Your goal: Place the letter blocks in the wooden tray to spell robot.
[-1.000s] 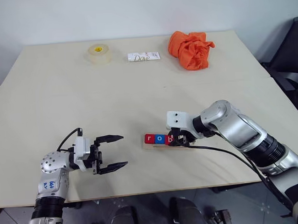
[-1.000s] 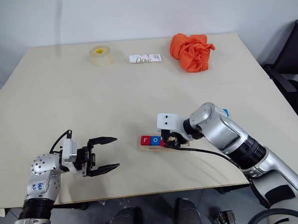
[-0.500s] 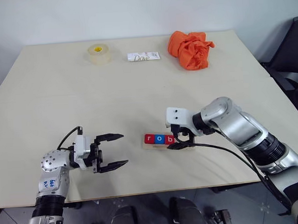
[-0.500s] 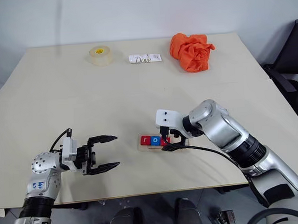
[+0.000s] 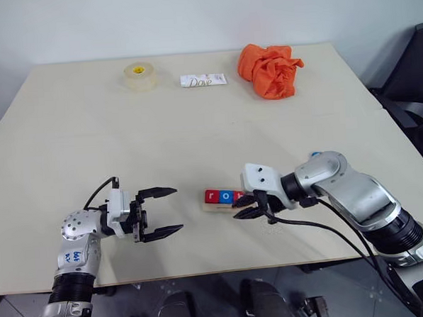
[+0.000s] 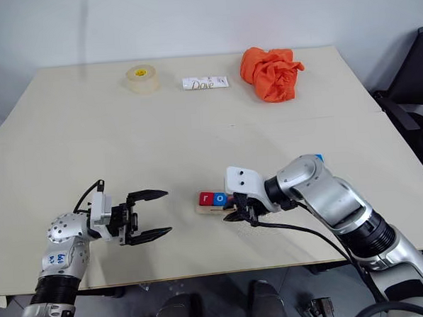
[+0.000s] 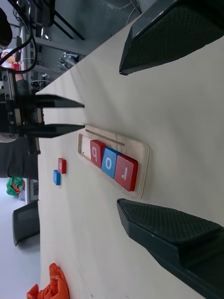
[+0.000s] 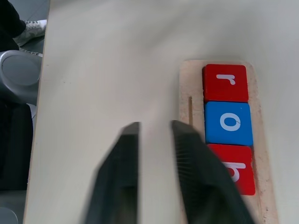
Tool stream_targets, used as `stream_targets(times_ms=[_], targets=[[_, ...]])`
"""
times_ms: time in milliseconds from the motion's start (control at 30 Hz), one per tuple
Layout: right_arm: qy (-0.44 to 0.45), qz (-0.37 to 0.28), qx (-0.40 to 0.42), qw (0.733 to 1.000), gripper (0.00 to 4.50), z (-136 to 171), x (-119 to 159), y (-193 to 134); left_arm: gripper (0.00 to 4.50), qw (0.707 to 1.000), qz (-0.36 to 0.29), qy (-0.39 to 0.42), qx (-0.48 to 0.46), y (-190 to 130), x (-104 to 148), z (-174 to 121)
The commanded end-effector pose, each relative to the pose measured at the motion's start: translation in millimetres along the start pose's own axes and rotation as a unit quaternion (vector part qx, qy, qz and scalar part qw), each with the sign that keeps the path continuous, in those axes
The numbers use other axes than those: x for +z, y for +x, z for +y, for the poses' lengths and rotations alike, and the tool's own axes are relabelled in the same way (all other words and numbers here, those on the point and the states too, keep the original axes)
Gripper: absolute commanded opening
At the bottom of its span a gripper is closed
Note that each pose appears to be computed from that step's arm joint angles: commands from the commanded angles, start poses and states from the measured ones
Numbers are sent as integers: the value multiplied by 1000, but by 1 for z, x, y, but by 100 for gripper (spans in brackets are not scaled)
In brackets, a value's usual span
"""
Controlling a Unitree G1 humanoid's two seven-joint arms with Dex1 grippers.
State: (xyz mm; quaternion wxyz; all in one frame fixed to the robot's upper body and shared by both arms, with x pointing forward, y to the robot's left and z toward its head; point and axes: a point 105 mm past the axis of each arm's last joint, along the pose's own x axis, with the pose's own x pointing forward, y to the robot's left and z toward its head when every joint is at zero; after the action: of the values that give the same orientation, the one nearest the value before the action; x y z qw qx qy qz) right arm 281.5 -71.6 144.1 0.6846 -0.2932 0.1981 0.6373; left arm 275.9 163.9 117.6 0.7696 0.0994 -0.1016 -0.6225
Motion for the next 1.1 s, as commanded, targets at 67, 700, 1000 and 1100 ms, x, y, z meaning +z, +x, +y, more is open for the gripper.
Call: stream_targets(times_ms=[67, 700, 1000, 1100], targets=[[-10, 6, -16, 1000, 2, -10, -3, 2, 450, 1000, -7, 15, 3, -1, 7, 1], [-12, 15, -53, 998, 2, -28, -11, 4, 450, 1000, -6, 14, 8, 0, 7, 0], [13, -95, -28, 995, 60, -3, 15, -28, 450, 1000, -8, 13, 5, -1, 7, 0], [49, -93, -66, 992, 159, -6, -7, -46, 450, 1000, -7, 10, 6, -2, 7, -1]])
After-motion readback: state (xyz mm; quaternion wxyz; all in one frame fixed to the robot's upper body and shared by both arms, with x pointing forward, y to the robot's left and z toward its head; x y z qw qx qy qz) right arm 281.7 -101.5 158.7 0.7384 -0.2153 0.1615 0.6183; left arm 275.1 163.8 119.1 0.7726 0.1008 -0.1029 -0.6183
